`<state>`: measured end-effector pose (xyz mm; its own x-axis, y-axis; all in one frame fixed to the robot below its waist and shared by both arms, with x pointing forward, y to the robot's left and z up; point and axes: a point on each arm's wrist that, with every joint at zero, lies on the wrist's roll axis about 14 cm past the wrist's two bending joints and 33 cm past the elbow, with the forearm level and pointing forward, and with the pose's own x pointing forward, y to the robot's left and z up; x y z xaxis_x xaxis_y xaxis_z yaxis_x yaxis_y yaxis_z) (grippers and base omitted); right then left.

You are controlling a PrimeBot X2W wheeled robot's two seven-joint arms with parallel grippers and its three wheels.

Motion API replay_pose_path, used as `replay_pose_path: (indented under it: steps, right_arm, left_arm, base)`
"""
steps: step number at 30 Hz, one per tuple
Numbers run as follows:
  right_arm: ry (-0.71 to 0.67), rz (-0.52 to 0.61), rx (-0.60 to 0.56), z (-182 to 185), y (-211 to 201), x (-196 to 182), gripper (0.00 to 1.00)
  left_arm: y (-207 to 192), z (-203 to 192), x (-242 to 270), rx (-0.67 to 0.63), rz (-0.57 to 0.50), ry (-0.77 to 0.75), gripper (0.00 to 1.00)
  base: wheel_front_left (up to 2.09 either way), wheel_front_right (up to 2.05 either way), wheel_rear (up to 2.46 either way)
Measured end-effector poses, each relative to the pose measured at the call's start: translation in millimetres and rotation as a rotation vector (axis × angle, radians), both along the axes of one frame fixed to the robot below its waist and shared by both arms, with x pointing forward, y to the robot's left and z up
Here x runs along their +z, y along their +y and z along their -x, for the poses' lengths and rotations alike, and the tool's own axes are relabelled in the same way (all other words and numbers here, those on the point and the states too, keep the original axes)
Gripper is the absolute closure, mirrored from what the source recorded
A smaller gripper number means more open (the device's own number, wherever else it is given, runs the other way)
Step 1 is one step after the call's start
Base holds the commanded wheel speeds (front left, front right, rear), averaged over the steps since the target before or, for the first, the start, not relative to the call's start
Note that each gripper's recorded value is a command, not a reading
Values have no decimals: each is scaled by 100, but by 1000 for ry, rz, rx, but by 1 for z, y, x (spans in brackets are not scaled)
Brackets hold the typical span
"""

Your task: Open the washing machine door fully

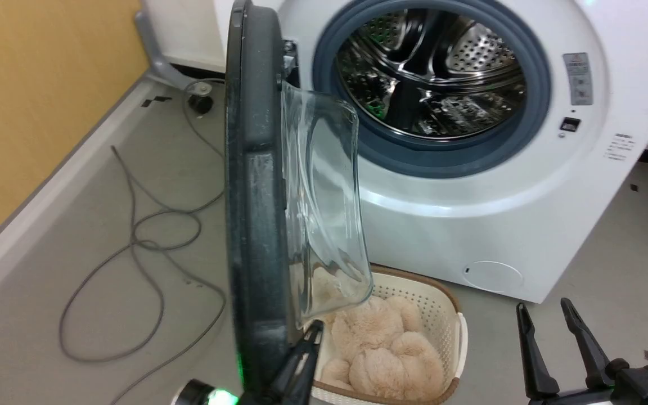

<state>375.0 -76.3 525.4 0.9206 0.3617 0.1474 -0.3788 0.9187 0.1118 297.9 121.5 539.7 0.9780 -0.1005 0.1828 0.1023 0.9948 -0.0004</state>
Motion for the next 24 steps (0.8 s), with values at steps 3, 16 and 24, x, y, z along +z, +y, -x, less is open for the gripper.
replay_pose_path:
  steps: [3, 16, 24]
  right_arm:
    - [8, 0, 21, -2, 7, -3, 0]
    - [45, 4, 69, -9, 23, -17, 0]
    - [67, 17, 51, -16, 18, -27, 0]
  left_arm:
    - [19, 5, -2, 68, -8, 6, 100]
    - [126, 18, -7, 404, -69, 45, 100]
    - [176, 24, -15, 578, -71, 84, 100]
  base:
    - [0, 0, 0]
    - [0, 0, 0]
    - [0, 0, 0]
